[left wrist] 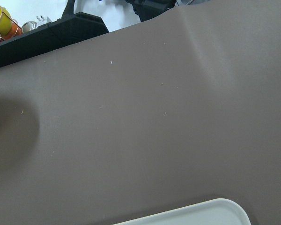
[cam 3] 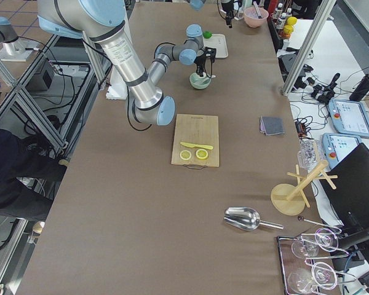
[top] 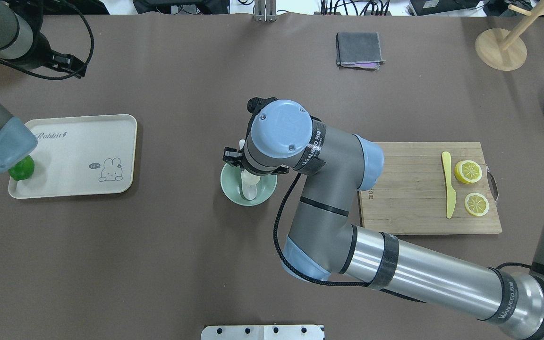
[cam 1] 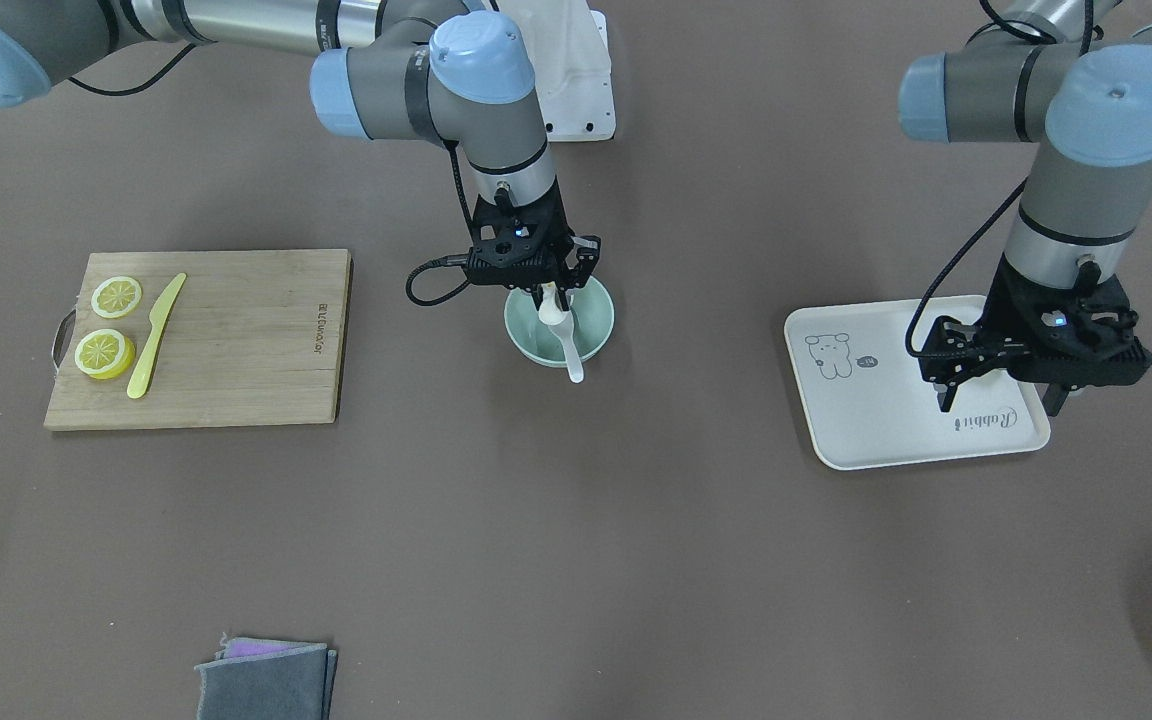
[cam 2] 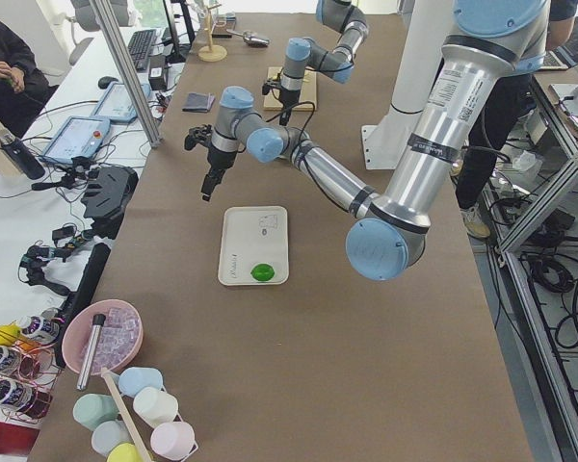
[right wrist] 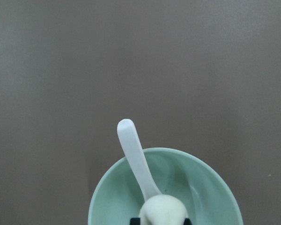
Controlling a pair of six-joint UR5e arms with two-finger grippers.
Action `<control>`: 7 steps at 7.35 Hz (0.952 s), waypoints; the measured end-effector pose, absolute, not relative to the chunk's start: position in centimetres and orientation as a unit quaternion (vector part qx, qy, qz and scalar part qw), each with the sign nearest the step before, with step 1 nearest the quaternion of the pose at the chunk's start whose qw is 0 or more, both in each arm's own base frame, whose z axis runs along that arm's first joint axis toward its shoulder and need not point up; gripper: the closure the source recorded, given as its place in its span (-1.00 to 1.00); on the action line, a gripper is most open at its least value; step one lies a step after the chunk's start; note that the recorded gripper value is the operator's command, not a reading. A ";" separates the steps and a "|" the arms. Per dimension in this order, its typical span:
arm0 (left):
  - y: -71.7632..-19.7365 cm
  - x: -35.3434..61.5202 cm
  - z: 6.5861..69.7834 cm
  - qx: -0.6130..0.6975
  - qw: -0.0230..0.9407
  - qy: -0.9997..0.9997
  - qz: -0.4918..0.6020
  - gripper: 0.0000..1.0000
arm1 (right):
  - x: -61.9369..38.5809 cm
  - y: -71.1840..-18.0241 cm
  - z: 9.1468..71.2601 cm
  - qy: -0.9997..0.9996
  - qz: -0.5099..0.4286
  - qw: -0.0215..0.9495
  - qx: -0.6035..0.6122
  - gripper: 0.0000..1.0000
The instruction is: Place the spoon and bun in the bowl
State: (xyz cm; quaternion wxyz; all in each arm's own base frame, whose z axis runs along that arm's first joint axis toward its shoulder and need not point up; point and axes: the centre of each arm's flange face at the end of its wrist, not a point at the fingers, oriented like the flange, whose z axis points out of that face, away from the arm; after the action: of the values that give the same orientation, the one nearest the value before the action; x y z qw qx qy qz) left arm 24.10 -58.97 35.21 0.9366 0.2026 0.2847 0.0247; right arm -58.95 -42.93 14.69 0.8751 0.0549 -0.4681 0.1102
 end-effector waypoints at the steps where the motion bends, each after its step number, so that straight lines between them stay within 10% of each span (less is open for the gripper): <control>1: -59.0 24.1 35.4 0.204 0.936 0.286 0.032 -0.96 | -58.9 -43.2 14.6 -0.468 0.113 0.875 0.055 -1.00; 7: -58.7 23.7 36.6 0.211 0.934 0.281 0.066 -0.96 | -45.0 -49.5 22.7 -0.390 0.039 0.914 0.099 -1.00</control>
State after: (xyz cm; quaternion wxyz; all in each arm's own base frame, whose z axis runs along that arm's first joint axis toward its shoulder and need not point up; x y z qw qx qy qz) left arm 23.66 -58.68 36.64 0.9339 0.2112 0.2807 0.0664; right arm -44.99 -49.52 22.70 0.9145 0.0989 -0.3905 0.0385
